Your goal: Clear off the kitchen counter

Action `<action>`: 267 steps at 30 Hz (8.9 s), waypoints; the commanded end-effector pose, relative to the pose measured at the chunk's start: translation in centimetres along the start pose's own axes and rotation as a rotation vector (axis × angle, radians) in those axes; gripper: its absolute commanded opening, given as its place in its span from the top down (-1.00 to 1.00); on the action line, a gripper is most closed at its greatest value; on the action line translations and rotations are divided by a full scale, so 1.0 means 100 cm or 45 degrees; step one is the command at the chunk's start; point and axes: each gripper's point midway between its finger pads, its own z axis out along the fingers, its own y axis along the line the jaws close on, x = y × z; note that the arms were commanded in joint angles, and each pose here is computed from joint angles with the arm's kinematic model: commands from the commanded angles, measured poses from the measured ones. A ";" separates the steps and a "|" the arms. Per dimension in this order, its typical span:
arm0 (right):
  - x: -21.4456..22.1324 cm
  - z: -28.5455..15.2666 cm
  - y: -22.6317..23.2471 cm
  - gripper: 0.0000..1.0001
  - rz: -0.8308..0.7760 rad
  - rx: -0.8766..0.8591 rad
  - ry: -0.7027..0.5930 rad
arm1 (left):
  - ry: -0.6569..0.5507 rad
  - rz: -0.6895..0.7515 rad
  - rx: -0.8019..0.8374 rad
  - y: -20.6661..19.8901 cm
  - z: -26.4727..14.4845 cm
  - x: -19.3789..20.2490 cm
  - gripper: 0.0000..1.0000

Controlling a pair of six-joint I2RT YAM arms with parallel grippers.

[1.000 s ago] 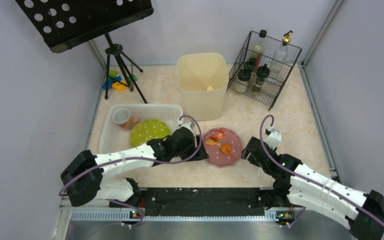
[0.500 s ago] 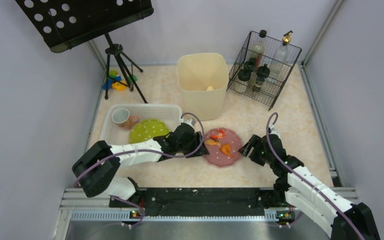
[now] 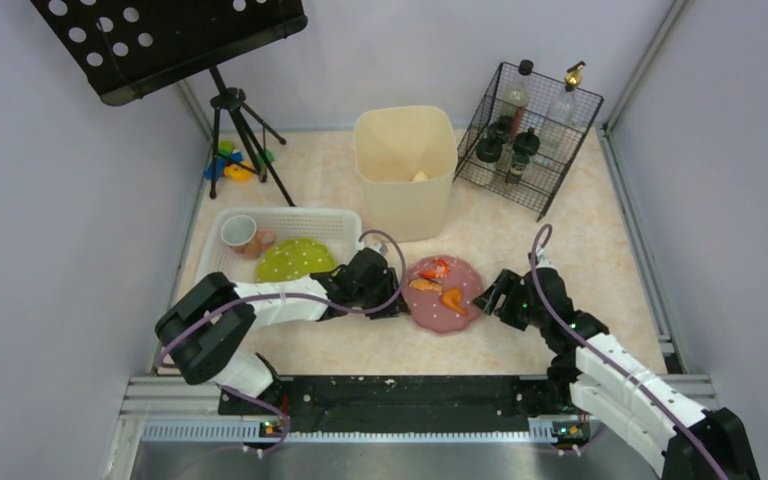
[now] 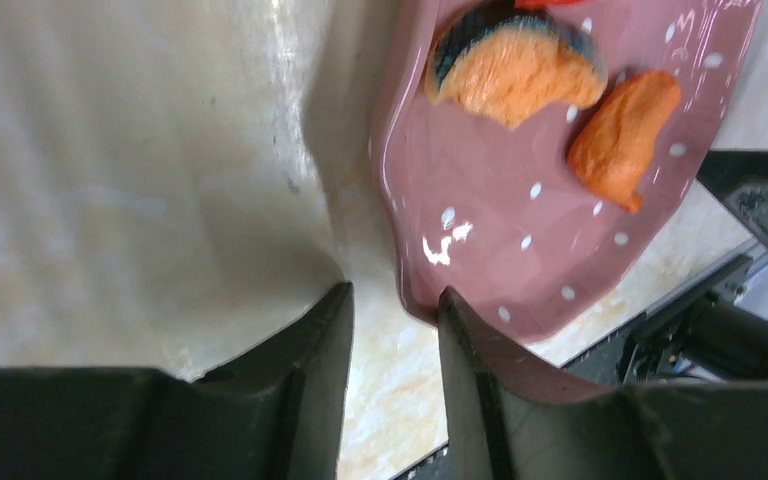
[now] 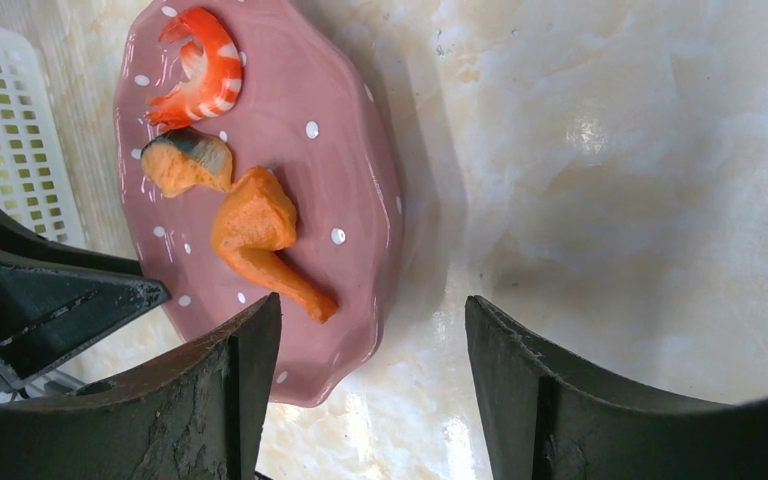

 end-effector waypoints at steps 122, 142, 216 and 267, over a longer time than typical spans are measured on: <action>-0.057 -0.054 0.126 1.00 0.498 -0.881 -0.206 | -0.302 0.195 0.123 -0.062 -0.125 -0.065 0.05; -0.108 -0.114 0.195 1.00 0.428 -1.063 -0.283 | -0.636 0.220 0.071 -0.045 -0.218 -0.087 -0.08; -0.351 -0.080 0.348 1.00 -0.031 -0.969 -0.709 | -0.712 0.285 0.119 -0.028 -0.251 -0.073 -0.63; -0.346 -0.100 0.428 1.00 -1.278 -0.488 -1.576 | -0.742 0.295 0.068 -0.011 -0.260 -0.068 -0.63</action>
